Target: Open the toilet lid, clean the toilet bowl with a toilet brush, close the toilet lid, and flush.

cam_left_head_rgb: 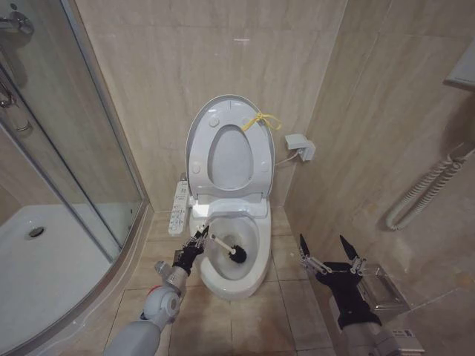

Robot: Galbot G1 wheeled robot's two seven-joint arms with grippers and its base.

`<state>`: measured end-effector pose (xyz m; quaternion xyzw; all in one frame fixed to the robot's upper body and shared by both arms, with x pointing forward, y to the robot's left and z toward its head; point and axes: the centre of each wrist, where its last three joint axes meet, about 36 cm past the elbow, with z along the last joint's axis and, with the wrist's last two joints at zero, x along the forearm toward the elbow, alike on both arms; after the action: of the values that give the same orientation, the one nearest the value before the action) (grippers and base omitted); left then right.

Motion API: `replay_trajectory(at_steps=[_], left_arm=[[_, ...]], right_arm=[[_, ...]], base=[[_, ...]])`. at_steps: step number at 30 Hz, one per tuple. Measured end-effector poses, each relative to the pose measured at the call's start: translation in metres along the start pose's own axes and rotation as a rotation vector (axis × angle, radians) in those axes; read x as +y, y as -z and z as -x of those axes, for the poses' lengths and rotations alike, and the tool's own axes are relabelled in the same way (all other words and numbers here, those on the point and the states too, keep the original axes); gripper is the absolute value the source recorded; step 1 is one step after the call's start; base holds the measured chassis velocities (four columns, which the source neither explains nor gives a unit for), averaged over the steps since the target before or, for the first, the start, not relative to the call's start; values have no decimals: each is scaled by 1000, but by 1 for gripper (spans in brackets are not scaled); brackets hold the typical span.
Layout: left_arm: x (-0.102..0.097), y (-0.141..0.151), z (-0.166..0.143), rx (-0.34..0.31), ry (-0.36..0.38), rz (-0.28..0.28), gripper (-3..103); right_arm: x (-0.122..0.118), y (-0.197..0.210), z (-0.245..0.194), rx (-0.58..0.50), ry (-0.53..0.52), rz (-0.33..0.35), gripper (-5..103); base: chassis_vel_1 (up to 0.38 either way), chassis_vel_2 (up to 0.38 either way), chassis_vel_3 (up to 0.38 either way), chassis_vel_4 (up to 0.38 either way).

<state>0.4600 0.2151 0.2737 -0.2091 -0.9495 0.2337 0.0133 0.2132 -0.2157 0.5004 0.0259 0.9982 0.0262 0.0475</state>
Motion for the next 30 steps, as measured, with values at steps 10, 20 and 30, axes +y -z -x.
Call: replay_trajectory(at_steps=[10, 20, 30], left_arm=[[8, -23, 6, -2, -68, 158, 21], [-22, 2, 19, -24, -66, -37, 21], [4, -3, 2, 59, 8, 160, 21]], right_arm=[[0, 0, 0, 0, 0, 0, 100], [0, 0, 0, 0, 0, 0, 100], [0, 0, 0, 0, 0, 0, 100]], base=[[0, 0, 0, 0], [0, 0, 0, 0], [0, 0, 0, 0]])
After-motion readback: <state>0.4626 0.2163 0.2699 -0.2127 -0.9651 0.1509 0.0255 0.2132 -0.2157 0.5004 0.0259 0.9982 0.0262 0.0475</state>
